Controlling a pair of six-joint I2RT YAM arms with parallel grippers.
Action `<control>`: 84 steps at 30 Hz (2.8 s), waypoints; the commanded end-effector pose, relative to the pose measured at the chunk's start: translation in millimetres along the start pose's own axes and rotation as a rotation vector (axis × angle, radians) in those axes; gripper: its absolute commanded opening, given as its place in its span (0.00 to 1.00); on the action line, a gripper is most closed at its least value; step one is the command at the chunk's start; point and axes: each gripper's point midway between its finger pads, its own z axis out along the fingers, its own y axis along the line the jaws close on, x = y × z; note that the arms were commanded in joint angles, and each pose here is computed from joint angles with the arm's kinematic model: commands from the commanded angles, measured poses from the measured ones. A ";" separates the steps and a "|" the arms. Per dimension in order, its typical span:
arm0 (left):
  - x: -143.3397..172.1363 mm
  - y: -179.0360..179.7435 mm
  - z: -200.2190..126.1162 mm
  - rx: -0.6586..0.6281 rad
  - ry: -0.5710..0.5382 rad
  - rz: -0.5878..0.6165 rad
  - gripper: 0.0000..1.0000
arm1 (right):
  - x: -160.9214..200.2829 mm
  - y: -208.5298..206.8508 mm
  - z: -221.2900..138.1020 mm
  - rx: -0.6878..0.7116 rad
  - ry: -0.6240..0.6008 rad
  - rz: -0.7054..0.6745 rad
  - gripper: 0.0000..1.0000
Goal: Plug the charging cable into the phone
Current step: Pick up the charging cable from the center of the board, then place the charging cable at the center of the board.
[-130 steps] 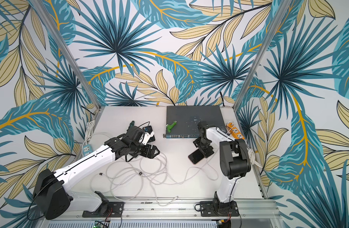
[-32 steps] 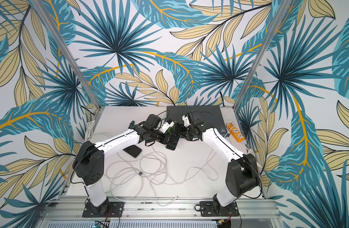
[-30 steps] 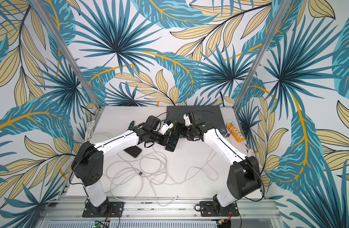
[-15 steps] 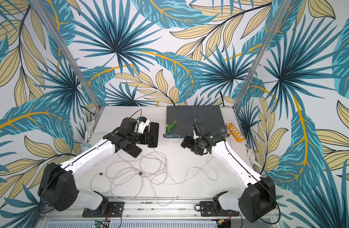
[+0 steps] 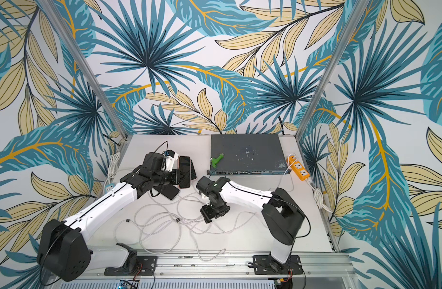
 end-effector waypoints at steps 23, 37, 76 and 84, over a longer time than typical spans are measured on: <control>7.2 3.9 -20.7 -0.016 -0.061 -0.002 0.00 | 107.9 24.8 30.0 0.116 0.067 -1.068 0.55; 10.0 5.5 -25.7 -0.031 -0.062 0.002 0.00 | 118.0 19.5 48.5 0.129 0.142 -1.157 0.45; -19.5 1.6 0.3 0.018 -0.071 -0.020 0.00 | 25.3 -160.0 -44.1 0.485 -0.287 -0.597 0.13; -17.1 4.4 -0.1 0.028 -0.065 -0.022 0.00 | -24.6 -223.3 -67.0 0.497 -0.291 -0.432 0.32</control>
